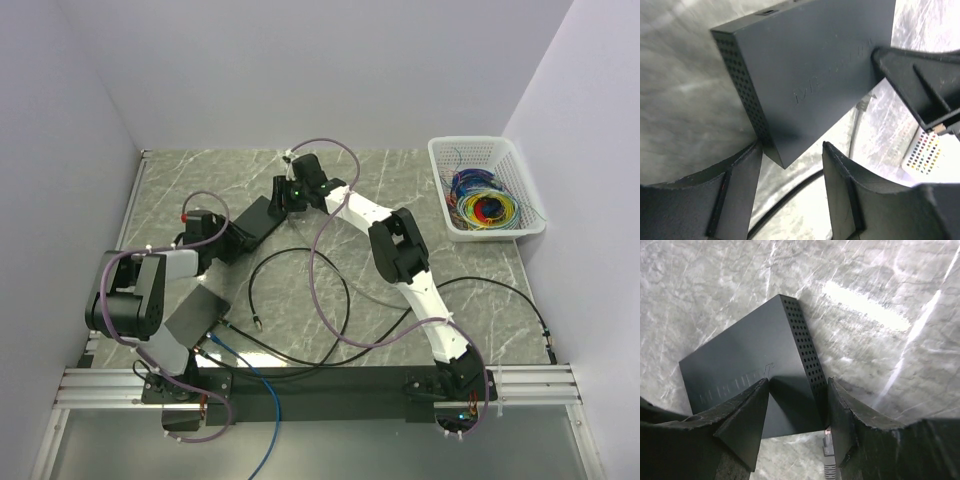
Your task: Insert the plug into the switch port
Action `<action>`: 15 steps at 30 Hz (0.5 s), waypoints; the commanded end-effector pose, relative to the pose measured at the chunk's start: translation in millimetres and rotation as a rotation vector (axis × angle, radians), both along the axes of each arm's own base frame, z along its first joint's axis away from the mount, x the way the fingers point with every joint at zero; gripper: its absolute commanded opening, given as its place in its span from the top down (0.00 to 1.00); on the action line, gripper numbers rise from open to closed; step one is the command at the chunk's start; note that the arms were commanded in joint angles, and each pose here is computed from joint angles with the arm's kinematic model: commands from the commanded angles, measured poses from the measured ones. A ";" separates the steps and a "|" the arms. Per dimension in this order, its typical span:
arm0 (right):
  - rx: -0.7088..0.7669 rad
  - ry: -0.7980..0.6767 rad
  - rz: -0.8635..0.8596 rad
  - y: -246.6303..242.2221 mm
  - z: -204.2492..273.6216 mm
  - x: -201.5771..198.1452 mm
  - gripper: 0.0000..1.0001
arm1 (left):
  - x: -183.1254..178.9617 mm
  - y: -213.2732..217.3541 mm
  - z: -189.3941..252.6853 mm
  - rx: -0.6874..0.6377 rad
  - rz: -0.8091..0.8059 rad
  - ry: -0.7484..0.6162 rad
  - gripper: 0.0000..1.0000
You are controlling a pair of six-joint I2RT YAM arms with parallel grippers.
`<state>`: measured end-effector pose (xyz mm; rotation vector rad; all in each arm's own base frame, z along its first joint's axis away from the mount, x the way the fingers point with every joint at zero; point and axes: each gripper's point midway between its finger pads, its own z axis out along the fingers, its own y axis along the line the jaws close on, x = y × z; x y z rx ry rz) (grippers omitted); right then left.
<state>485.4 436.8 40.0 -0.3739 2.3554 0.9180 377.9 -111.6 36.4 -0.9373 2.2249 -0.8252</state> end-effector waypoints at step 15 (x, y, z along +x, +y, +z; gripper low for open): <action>-0.093 -0.223 -0.042 -44.1 90.6 -45.3 0.43 | 3.0 -27.9 32.4 -0.051 -0.068 -0.058 0.41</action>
